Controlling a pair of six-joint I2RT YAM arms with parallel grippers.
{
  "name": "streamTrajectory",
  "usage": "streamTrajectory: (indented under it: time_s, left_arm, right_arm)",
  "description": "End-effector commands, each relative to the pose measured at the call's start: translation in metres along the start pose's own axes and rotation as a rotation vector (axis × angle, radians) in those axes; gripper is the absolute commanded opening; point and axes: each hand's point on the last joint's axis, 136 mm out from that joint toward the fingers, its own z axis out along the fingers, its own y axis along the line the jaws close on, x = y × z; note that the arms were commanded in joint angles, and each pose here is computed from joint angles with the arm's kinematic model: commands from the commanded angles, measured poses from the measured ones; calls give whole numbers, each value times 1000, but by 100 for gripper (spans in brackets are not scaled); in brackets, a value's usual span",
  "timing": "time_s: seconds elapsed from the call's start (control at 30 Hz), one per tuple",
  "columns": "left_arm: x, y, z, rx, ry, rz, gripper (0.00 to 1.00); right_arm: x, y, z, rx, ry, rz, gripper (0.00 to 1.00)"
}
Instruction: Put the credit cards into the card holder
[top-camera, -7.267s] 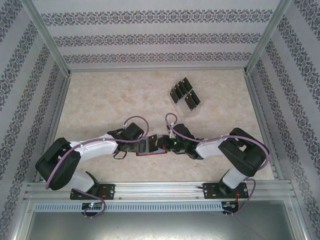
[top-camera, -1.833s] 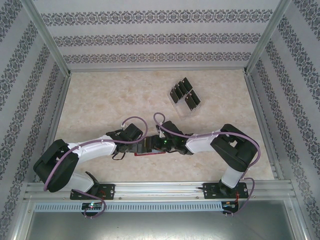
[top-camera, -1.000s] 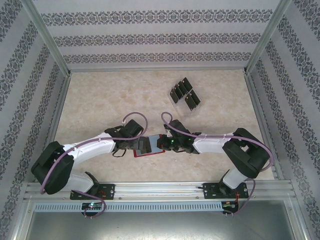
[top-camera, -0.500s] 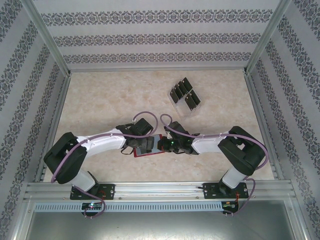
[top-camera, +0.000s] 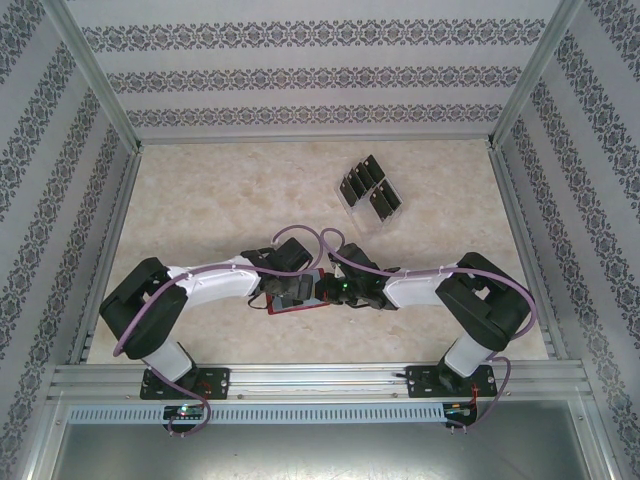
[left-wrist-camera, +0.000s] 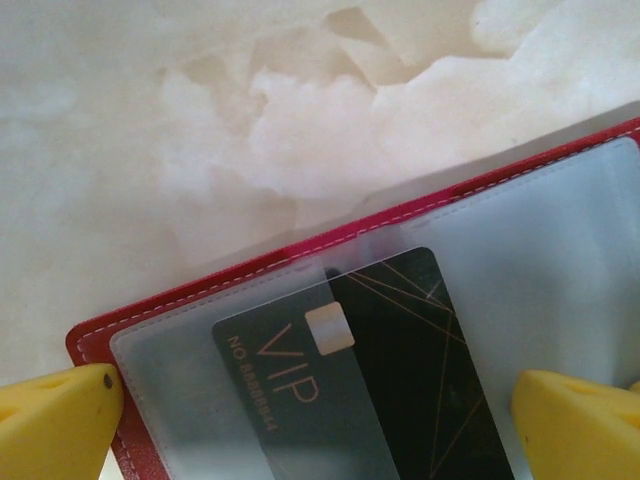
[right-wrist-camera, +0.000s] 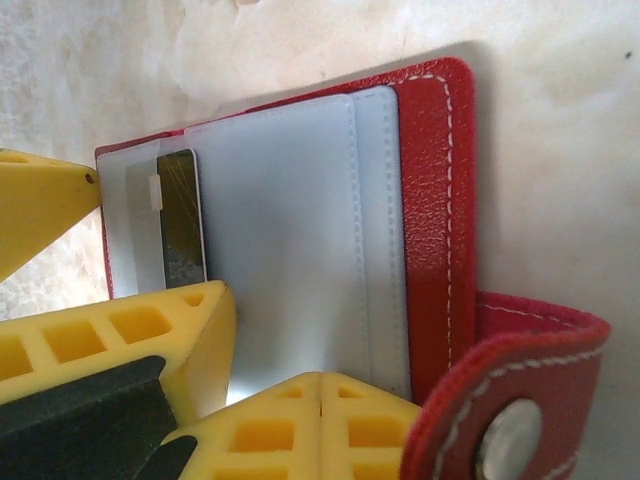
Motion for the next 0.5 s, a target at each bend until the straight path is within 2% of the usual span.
streamTrajectory:
  time_s: [0.0,0.47]
  left_arm:
    - [8,10,-3,-40,-2,-7,100]
    - [23,35,-4,-97,4,-28,100]
  right_arm:
    - [5,-13,3,40,14,22,0]
    - [5,-18,2,64,12,33,0]
